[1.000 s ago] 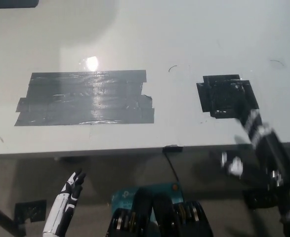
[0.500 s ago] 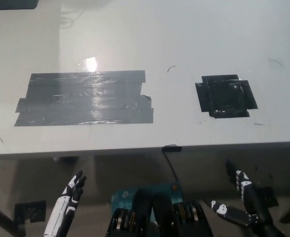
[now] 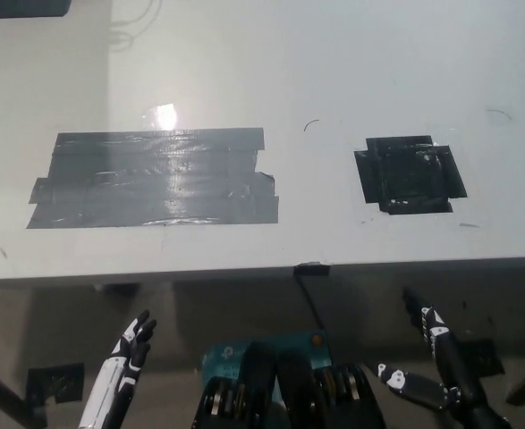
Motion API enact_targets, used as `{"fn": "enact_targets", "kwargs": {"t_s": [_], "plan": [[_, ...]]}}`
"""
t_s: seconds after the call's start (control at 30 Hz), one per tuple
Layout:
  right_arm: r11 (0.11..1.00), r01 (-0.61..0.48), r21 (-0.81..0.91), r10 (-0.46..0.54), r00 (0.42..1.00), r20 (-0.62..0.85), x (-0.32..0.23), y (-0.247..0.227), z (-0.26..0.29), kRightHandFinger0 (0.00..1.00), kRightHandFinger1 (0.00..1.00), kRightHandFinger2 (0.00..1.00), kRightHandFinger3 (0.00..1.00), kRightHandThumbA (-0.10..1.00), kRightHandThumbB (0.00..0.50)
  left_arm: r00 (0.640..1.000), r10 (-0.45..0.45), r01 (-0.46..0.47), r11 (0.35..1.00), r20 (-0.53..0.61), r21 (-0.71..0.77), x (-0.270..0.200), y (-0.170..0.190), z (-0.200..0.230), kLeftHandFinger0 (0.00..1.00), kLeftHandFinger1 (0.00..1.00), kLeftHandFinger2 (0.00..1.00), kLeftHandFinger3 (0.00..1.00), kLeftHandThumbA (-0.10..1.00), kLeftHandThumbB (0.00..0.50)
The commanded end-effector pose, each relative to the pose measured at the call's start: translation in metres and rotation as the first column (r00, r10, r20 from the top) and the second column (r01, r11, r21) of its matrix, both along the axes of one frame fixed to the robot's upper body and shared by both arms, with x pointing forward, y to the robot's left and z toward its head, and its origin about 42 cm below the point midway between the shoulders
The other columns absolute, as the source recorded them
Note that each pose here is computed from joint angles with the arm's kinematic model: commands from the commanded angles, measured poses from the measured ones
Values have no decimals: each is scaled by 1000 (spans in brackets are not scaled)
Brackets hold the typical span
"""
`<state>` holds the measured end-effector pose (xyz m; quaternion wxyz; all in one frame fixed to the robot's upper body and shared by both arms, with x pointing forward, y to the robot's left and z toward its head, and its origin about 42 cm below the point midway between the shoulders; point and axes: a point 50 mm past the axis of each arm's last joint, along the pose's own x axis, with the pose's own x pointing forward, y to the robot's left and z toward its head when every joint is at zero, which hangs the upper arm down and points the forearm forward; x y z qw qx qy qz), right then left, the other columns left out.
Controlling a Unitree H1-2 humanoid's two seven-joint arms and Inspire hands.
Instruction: A spray bottle is kept on the black marked spot on the table infront of the robot and the robot extends its right arm to pick it up and hands it to a person
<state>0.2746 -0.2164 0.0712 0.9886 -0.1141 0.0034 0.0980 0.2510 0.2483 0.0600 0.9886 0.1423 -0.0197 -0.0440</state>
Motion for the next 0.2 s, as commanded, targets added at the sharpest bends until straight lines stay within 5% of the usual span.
{"fn": "enact_targets", "kwargs": {"t_s": [0.0, 0.17], "plan": [[1000, -11, -11, 12, 997, 79, -1, 1, 10, 1000, 1000, 1000, 1000, 827, 333, 999, -3, 2, 1000, 41, 5, -4, 3, 5, 1000, 1000, 1000, 1000, 1000, 313], [1000, -13, -9, 14, 997, 77, 0, 1, 11, 1000, 1000, 1000, 1000, 829, 339, 999, -4, 3, 1000, 40, 26, -4, 3, 5, 1000, 1000, 1000, 1000, 1000, 331]]}}
